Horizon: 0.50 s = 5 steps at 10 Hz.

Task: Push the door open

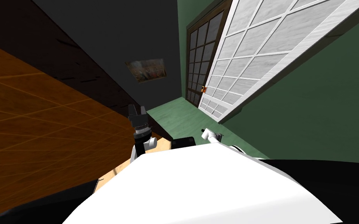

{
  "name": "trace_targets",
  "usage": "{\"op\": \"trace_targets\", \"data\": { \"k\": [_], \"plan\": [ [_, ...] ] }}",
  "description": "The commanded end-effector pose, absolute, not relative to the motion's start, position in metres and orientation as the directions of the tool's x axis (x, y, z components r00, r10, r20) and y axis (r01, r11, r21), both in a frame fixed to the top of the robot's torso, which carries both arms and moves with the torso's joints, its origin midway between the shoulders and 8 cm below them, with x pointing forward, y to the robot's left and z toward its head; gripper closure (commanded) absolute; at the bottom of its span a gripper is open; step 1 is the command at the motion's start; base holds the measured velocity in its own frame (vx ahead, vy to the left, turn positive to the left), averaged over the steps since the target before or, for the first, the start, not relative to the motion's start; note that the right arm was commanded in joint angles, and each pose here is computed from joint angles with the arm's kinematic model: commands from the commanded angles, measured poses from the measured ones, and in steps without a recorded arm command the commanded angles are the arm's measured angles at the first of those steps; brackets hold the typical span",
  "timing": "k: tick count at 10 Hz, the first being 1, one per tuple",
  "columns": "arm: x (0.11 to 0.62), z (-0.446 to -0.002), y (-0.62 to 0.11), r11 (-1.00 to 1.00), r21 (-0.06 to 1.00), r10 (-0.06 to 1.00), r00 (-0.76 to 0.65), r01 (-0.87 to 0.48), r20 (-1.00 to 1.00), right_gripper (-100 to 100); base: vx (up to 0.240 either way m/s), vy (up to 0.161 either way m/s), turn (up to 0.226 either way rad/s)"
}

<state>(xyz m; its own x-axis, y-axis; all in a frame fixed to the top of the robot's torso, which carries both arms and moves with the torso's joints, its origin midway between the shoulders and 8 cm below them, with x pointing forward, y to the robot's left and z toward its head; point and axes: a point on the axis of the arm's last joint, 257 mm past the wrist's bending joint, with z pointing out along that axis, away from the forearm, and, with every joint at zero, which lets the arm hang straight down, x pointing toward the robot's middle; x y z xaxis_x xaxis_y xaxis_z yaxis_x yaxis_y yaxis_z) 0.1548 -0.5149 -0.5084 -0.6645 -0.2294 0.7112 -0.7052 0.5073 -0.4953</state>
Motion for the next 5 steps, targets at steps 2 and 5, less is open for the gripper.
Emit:
{"op": "trace_targets", "data": {
  "k": [2, 5],
  "plan": [
    [0.1547, -0.5082, -0.5168, 0.496, -0.489, -0.233, -0.653, -0.718, 0.721, -100, -0.130, 0.091, 0.097],
    [0.1545, -0.5075, -0.5195, 0.482, -0.482, -0.237, -0.639, -0.731, 0.732, -100, -0.107, 0.066, 0.085]
  ]
}}
